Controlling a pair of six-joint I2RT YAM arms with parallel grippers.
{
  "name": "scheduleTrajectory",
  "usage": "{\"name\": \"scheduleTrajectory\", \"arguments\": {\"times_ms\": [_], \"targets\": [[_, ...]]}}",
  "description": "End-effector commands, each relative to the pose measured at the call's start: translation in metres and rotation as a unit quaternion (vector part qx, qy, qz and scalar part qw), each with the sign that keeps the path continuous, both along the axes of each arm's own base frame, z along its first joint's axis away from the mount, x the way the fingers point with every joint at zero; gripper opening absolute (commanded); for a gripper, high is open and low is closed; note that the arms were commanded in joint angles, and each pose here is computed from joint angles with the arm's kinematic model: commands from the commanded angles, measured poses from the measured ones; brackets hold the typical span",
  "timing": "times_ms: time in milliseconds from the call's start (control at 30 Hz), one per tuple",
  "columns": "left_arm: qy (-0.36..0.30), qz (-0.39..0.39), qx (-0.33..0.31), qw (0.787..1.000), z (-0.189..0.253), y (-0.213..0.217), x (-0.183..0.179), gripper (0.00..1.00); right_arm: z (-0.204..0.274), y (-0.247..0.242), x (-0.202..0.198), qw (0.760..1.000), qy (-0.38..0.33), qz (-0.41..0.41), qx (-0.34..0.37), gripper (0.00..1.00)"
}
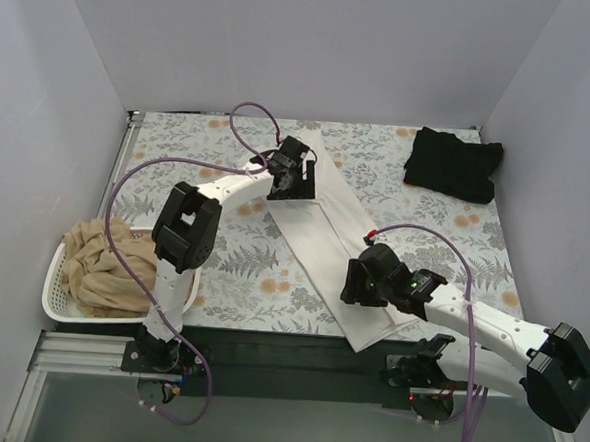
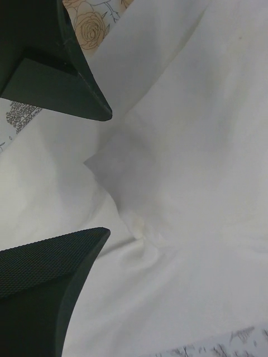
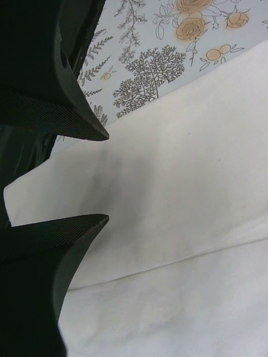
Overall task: Fold and stack the t-shirts
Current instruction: Fold the tshirt
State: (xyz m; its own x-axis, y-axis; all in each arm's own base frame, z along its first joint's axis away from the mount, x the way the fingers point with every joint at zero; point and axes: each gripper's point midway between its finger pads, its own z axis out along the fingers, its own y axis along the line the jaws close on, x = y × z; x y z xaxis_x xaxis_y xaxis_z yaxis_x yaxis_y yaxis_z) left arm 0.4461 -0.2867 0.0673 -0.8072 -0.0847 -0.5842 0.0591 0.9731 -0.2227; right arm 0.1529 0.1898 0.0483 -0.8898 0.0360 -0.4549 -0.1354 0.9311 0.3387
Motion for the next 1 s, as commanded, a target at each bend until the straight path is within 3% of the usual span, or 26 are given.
{"name": "scheduleTrajectory", "arguments": {"times_ms": [0, 400, 967], "targets": [[0.014, 0.024, 0.015, 1.0, -0.015, 0.01, -0.001, 0.77, -0.01, 0.004, -0.004, 1.0, 0.012, -0.002, 0.011, 0.61], [0.049, 0.033, 0.042, 0.997, -0.066, 0.016, -0.003, 0.77, -0.028, 0.02, -0.027, 0.998, 0.047, 0.021, 0.025, 0.61], [0.014, -0.023, 0.076, 0.997, -0.067, 0.03, 0.046, 0.77, -0.012, 0.088, -0.044, 0.995, 0.044, 0.062, 0.057, 0.61]]}}
